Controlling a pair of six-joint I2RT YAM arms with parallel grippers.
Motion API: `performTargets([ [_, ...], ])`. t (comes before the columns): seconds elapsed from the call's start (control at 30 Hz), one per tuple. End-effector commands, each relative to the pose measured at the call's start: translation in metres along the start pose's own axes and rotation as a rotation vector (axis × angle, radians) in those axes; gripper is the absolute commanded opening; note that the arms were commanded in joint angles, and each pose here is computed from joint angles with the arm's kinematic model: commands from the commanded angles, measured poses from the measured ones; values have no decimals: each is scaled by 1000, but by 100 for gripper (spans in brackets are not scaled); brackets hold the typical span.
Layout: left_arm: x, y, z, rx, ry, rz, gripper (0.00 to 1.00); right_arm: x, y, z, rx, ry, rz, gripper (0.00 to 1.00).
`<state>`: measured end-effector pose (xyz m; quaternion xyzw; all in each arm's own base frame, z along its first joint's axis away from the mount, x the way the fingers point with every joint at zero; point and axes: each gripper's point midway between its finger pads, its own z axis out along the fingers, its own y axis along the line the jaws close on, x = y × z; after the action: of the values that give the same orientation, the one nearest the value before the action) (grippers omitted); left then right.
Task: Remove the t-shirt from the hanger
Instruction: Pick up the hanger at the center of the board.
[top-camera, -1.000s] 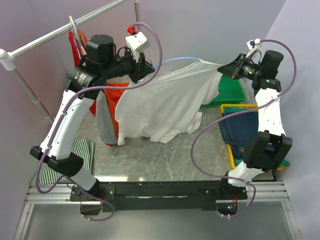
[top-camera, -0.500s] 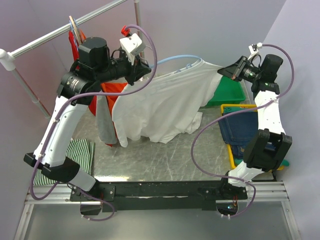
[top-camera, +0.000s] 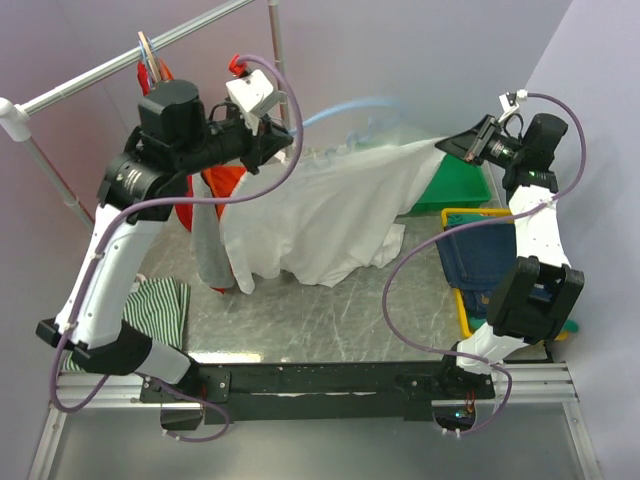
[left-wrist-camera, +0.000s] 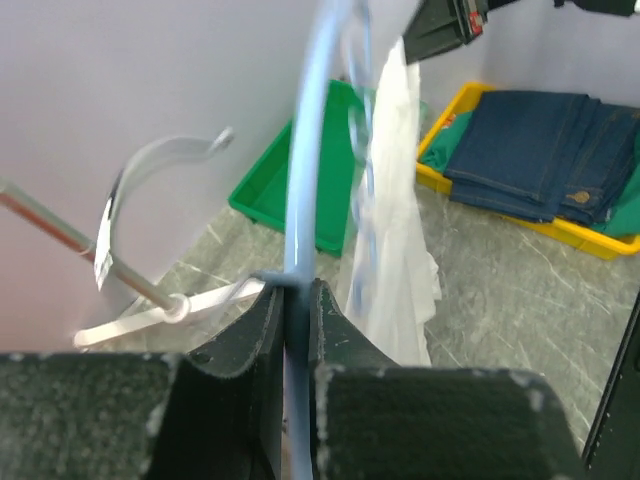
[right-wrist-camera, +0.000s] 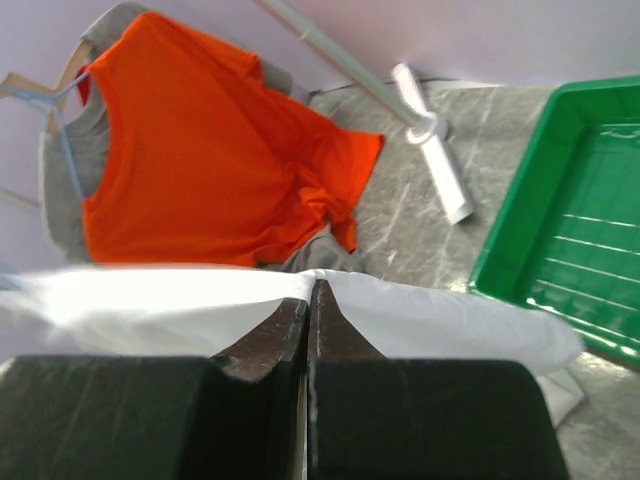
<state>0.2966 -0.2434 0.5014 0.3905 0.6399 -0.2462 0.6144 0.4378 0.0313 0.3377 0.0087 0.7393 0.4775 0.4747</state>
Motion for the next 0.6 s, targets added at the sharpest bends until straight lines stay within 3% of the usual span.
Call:
performTargets([
  [0.0,-87,6,-103,-199,-265,131,1,-49,-116,-44,388,-258,16,0],
  [0.33,-80,15,-67,-161,-252,109,1,-12,-85,17,371,-67,-124,0],
  [0.57,-64,24,-37,-154,-236,79,1,62,-38,89,295,155,-262,0],
])
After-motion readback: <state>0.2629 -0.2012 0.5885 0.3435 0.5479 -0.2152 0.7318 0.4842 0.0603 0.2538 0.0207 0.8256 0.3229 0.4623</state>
